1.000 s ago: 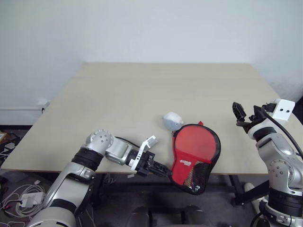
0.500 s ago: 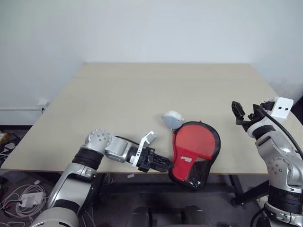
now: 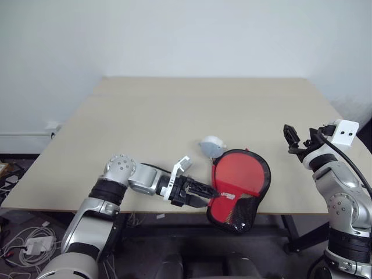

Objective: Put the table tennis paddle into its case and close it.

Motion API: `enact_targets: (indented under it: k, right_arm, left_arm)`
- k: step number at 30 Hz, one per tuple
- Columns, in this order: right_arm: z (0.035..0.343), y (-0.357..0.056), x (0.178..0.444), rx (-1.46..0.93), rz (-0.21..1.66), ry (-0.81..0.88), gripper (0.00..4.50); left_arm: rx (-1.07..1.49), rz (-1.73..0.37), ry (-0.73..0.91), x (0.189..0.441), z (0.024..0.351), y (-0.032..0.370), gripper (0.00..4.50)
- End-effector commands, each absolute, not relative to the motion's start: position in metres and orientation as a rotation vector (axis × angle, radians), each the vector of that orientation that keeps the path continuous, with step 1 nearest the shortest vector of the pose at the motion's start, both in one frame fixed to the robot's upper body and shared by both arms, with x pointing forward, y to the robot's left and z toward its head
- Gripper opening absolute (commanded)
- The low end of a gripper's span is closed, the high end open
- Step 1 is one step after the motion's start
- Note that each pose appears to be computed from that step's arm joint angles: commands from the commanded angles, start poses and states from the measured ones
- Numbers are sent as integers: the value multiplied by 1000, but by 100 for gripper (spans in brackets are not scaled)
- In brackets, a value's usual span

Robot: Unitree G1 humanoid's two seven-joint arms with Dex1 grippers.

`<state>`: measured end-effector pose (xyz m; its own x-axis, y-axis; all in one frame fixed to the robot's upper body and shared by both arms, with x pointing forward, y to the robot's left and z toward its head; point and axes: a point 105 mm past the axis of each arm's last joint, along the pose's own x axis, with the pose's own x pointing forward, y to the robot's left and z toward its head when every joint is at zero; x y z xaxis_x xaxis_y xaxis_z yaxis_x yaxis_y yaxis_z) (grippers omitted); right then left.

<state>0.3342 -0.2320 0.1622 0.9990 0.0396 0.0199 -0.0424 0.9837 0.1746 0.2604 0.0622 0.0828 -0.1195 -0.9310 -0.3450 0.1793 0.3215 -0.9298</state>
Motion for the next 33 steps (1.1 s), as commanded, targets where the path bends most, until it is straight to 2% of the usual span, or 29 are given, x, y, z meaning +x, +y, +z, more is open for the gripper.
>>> enact_targets:
  k: [1, 7, 13, 15, 20, 23, 26, 28, 30, 33]
  right_arm:
    - [177, -232, 332, 170, 38, -83, 450]
    - [178, -230, 334, 178, 42, -91, 450]
    - [180, -228, 337, 182, 49, -100, 450]
    - [181, -227, 338, 178, 57, -101, 450]
    - [184, -224, 341, 153, 74, -99, 450]
    - [185, -224, 343, 147, 76, -99, 450]
    - [186, -222, 344, 133, 84, -99, 450]
    - [186, -222, 344, 133, 86, -99, 450]
    - [185, -223, 344, 130, 83, -97, 450]
    - [187, -223, 344, 131, 90, -99, 450]
  left_arm:
    - [-757, -1157, 1264, 271, 103, 64, 448]
    - [-744, -1179, 1216, 275, 109, 66, 448]
    - [-670, -1100, 1170, 295, 98, 56, 448]
    - [-600, -1131, 1089, 301, 101, 49, 448]
    - [-338, -1282, 733, 317, 117, 22, 448]
    - [-292, -1331, 715, 316, 118, 10, 448]
    - [-154, -1397, 565, 316, 125, -9, 448]
    - [-90, -1379, 505, 320, 117, -19, 448]
    - [64, -1334, 447, 325, 95, -29, 448]
    - [234, -1339, 416, 320, 69, -37, 448]
